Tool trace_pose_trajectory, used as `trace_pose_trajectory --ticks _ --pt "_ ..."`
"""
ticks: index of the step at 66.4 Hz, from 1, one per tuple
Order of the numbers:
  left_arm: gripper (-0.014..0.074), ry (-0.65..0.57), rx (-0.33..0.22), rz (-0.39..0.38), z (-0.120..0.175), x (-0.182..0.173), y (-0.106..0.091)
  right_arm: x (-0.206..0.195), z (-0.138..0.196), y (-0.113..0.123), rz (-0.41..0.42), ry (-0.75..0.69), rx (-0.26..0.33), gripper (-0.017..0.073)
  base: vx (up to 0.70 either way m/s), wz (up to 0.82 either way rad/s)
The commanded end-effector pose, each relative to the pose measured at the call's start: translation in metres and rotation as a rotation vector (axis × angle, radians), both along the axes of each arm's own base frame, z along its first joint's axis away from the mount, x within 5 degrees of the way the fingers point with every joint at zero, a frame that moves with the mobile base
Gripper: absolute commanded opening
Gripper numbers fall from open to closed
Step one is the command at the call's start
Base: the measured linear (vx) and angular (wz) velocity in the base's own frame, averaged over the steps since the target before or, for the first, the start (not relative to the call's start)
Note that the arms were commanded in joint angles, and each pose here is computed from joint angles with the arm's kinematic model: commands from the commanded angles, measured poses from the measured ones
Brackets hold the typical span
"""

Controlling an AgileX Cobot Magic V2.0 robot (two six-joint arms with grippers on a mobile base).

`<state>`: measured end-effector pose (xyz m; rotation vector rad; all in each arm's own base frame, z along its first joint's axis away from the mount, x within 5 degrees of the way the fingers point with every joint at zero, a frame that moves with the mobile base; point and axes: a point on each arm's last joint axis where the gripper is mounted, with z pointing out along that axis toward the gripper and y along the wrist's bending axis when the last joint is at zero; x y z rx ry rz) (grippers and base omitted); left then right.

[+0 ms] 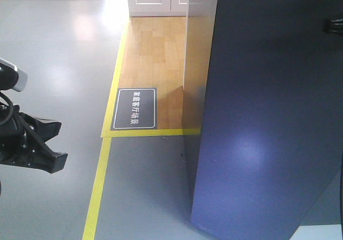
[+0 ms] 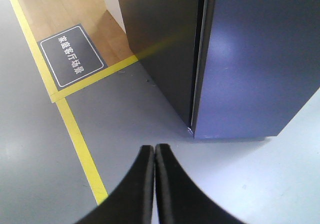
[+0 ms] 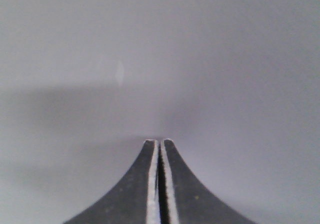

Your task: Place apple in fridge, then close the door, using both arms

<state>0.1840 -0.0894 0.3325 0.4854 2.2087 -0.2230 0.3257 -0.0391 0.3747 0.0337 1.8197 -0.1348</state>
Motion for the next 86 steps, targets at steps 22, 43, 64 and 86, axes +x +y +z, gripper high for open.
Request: trace_pose_trajectory --ticks 22,43,64,86 --pt "-0.0006 -0.085 -0.052 0.003 0.015 0.001 -0.001 0.083 0.02 -0.015 -0.014 -0.151 -0.042 -0.0003 0.0 0.0" --pt "-0.0006 -0.084 -0.051 0.003 0.015 0.001 -0.001 0.122 0.014 -0.02 -0.005 -0.059 -0.021 -0.0003 0.0 0.0" --pt "-0.0006 -0.084 -0.051 0.003 0.015 0.001 -0.001 0.101 0.022 -0.014 0.015 0.112 0.002 -0.0003 0.0 0.0" --pt "-0.0006 -0.081 -0.05 0.003 0.014 0.002 -0.001 0.03 0.016 0.025 0.111 0.104 -0.047 -0.0003 0.0 0.0"
